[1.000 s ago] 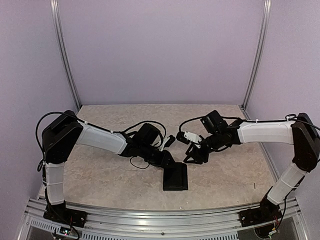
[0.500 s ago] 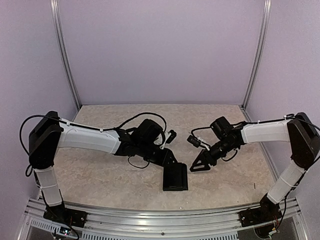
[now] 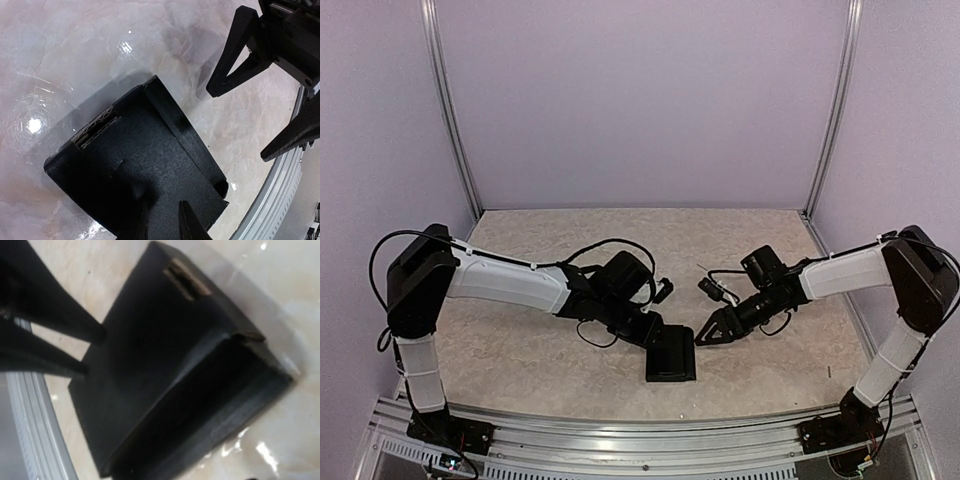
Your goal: Fold the paper box
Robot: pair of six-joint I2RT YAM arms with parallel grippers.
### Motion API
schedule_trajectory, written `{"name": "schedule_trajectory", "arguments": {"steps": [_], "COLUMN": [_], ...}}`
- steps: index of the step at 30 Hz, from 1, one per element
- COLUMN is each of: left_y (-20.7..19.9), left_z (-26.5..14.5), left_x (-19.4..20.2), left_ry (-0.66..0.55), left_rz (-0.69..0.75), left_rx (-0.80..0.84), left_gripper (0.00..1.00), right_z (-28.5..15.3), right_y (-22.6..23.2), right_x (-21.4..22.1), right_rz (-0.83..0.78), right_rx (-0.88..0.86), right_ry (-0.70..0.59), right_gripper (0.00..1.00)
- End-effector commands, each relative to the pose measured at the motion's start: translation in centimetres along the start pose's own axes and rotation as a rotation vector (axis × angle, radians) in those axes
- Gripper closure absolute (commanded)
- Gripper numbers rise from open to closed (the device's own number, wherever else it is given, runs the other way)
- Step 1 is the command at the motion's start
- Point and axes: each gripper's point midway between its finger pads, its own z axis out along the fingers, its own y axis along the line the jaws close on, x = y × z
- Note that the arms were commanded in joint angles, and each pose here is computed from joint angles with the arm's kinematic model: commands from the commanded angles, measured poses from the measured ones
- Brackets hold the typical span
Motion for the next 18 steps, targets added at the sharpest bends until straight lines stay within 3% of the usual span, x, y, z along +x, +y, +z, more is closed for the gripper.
{"name": "schedule_trajectory", "arguments": {"steps": [1, 18], "left_y": [0.6, 2.7], "left_z": [1.4, 3.7], "left_x": [0.8, 3.5], "left_ry": [0.053, 0.147], "left_rz": [0.000, -0.108], "left_rx": [-0.014, -0.023], "left_gripper": [0.78, 0.82], "right_z": [1.4, 4.0], "right_y": [-0.5, 1.1], "right_x": [0.4, 0.4], "right_rz": [0.070, 0.150], "right_rx": [-0.020, -0.123], "right_ry": [0.015, 0.073], "right_gripper": [0.29, 0.29]}}
